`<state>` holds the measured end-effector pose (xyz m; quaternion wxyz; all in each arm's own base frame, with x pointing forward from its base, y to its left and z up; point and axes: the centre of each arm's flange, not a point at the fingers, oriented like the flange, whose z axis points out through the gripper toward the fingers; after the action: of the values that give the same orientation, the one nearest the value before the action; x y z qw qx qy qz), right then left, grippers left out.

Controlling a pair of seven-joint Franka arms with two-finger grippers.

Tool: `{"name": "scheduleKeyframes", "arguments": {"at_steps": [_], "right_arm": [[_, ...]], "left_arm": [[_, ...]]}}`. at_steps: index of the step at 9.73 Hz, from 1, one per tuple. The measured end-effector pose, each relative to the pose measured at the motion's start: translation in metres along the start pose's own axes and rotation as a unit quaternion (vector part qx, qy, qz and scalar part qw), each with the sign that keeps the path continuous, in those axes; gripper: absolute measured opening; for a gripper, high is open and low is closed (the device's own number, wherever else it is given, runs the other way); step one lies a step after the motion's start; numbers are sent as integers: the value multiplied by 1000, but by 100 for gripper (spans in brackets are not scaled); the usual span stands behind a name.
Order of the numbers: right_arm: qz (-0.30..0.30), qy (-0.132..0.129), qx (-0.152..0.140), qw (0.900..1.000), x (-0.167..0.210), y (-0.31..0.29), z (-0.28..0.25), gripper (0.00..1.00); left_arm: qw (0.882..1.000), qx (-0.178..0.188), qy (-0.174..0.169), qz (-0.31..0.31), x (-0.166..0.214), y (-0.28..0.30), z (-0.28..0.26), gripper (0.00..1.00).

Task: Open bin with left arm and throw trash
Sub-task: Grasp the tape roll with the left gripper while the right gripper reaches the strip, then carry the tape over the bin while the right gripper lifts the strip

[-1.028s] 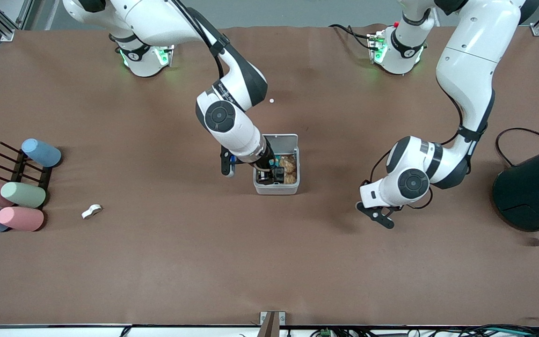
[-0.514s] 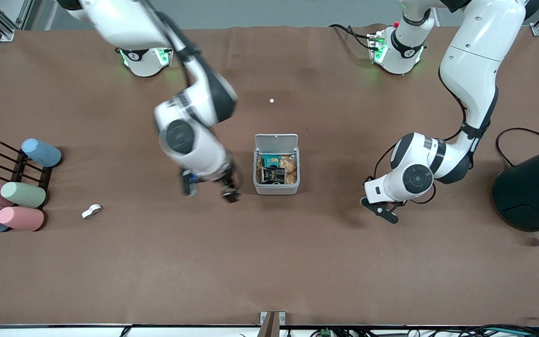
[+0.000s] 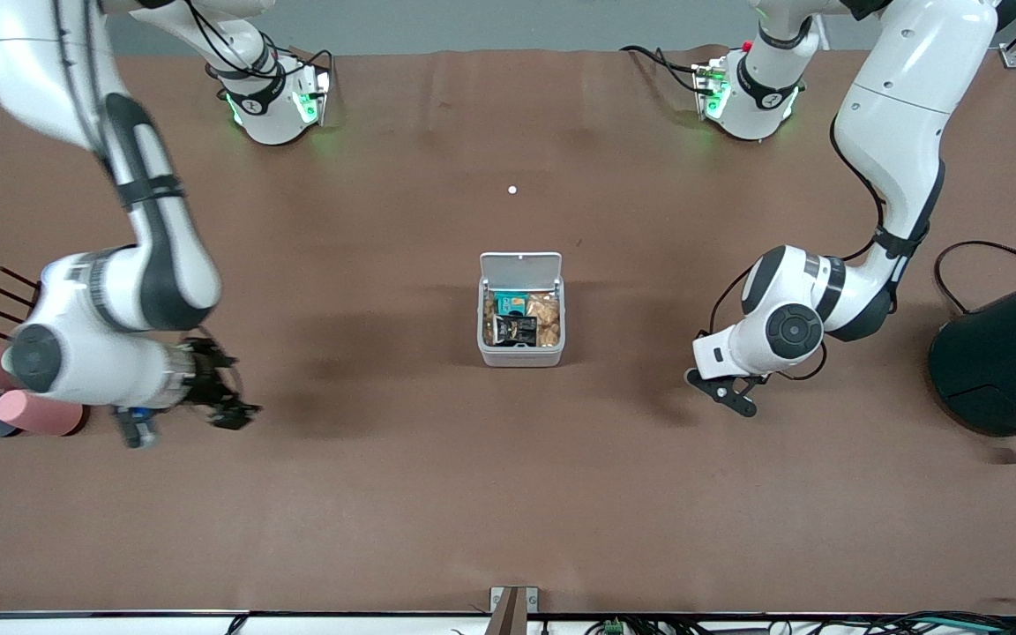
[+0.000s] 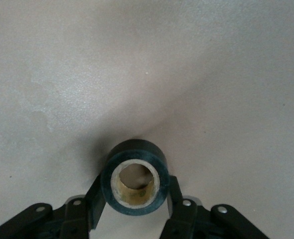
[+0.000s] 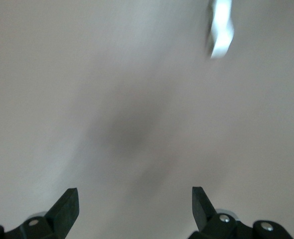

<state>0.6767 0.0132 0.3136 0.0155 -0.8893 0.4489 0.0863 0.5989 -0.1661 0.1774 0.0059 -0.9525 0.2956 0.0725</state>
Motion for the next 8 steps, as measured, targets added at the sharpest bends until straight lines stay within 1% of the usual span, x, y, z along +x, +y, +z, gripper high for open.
{"name": "scheduleKeyframes", "arguments": {"at_steps": [1, 2, 3, 4, 5, 6, 7, 8], "right_arm": [[-37, 13, -17, 999, 34, 29, 2, 100], [-54, 22, -32, 998, 56, 49, 7, 100], [-55, 29, -36, 997, 72, 62, 17, 100], [-54, 35, -32, 997, 86, 69, 32, 100], [-54, 41, -32, 997, 95, 71, 51, 98], [-58, 46, -36, 997, 99, 71, 72, 97], [-59, 53, -34, 996, 104, 73, 90, 97], [-55, 63, -25, 996, 109, 79, 103, 96]], "left_arm": [[1000, -2, 9, 8, 6, 12, -8, 54], [1000, -5, 21, 10, 18, 33, -29, 54], [1000, -9, 21, 0, 34, 59, -62, 54], [1000, -10, 18, -14, 50, 90, -103, 54], [999, -12, 18, -31, 64, 125, -140, 54], [999, -16, 21, -48, 73, 161, -160, 54], [998, -19, 21, -56, 76, 191, -163, 54], [998, -21, 24, -55, 79, 213, -159, 54]]}}
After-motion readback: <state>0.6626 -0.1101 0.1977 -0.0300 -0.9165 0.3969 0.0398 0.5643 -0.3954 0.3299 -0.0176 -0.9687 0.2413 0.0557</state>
